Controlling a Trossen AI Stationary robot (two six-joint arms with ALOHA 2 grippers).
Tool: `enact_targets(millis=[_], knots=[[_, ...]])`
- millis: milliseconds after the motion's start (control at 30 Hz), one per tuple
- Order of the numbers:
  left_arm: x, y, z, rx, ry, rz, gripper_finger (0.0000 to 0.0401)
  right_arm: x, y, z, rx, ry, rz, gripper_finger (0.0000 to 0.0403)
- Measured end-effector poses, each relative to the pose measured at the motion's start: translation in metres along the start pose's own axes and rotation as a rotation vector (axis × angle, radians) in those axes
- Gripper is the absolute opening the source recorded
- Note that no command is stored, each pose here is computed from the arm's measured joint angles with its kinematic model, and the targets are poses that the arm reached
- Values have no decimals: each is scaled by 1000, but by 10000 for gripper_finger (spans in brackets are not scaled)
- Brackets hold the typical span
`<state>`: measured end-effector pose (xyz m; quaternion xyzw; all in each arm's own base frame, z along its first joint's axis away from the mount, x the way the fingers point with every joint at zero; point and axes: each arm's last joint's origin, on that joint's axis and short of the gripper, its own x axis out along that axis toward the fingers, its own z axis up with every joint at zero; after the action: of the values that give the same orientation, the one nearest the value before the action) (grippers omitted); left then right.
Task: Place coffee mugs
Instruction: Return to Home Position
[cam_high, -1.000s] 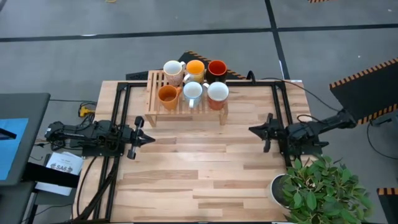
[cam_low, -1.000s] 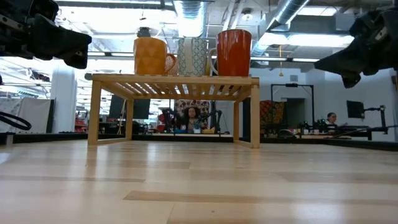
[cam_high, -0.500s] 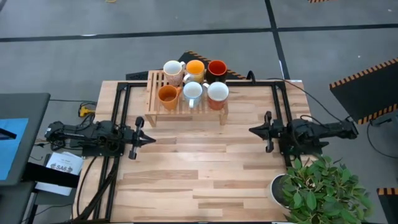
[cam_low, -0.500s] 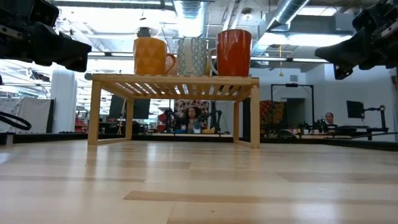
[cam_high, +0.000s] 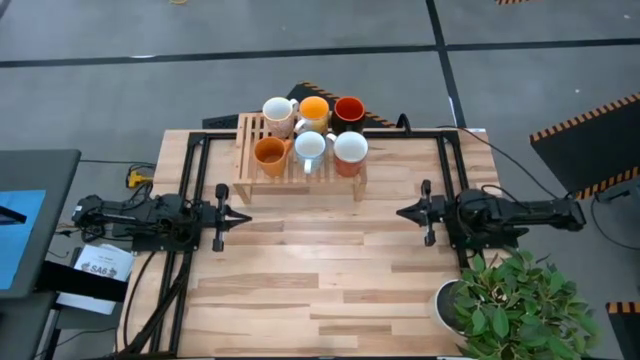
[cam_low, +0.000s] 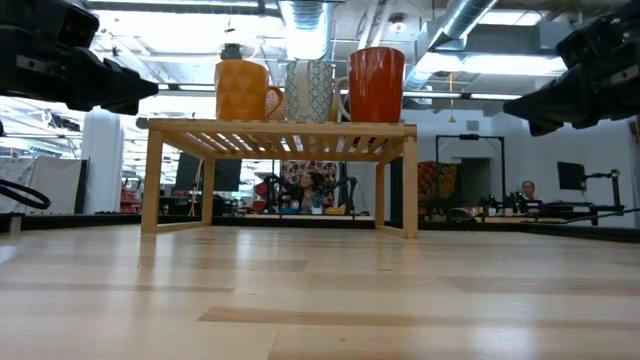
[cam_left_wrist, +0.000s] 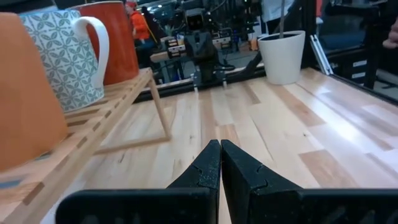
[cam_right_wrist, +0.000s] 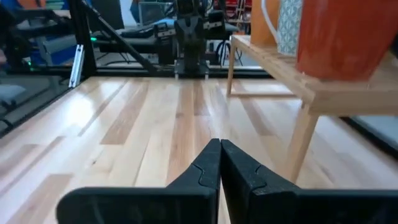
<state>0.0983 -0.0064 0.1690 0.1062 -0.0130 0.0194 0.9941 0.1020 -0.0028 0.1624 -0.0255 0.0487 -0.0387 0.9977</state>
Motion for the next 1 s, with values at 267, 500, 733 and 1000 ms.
enact_targets(millis=[267, 500, 733, 1000], knots=[[0, 0, 0, -36, -2, -3, 0, 2, 0, -2, 132, 23, -3, 42], [0, 0, 0, -38, -3, -3, 0, 2, 0, -2, 133, 21, -5, 42], [0, 0, 0, -41, -3, -3, 0, 2, 0, -2, 133, 20, -6, 42], [0, 0, 0, -40, -3, -3, 0, 2, 0, -2, 135, 20, -6, 43]])
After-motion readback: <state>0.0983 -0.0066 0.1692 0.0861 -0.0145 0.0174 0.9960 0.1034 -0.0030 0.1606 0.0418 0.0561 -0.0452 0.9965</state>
